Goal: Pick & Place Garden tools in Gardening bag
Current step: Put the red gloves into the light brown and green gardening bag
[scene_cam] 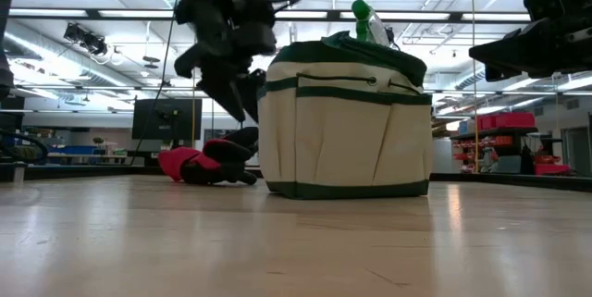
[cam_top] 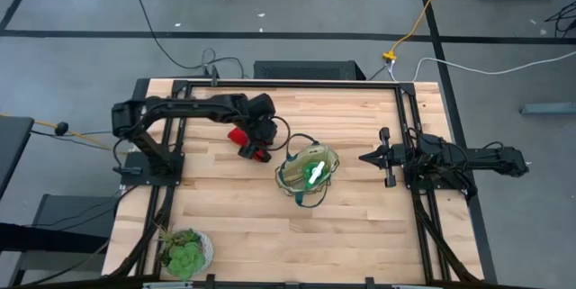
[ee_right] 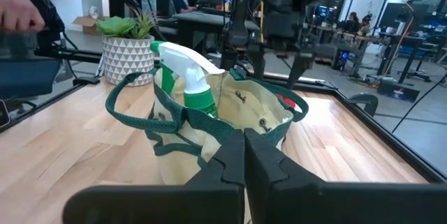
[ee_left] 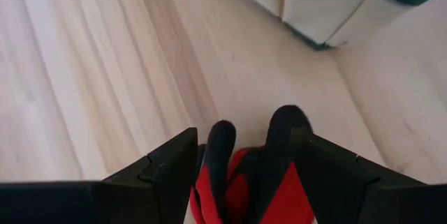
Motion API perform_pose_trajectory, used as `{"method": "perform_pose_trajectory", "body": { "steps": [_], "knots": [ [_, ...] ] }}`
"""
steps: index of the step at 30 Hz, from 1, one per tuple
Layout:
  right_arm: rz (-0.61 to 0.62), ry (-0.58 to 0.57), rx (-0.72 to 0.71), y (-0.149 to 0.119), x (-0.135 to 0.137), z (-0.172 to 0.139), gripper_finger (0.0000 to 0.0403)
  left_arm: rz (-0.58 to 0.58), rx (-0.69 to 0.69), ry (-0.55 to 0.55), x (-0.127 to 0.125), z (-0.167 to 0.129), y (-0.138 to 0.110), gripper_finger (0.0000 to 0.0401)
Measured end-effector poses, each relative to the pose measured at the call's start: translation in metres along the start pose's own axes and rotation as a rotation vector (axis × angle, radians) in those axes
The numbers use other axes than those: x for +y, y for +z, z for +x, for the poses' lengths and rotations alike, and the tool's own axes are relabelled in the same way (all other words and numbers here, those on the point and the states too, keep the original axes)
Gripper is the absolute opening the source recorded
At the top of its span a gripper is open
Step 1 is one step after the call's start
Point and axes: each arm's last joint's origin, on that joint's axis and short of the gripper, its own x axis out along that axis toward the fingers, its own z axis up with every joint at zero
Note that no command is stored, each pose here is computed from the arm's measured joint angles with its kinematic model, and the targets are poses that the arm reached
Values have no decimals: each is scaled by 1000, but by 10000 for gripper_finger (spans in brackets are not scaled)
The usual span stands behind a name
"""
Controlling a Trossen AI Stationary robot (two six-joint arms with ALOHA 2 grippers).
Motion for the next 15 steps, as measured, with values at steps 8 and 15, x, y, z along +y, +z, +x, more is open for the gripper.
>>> {"method": "perform_pose_trajectory", "body": {
  "steps": [8, 15],
  "knots": [
    [0, 0, 0, 0, 0, 0, 2, -50, 36, -22, 5, 14, -7, 236],
    [0, 0, 0, 0, 0, 0, 2, -61, 45, -24, 8, 20, -9, 236]
  ]
}}
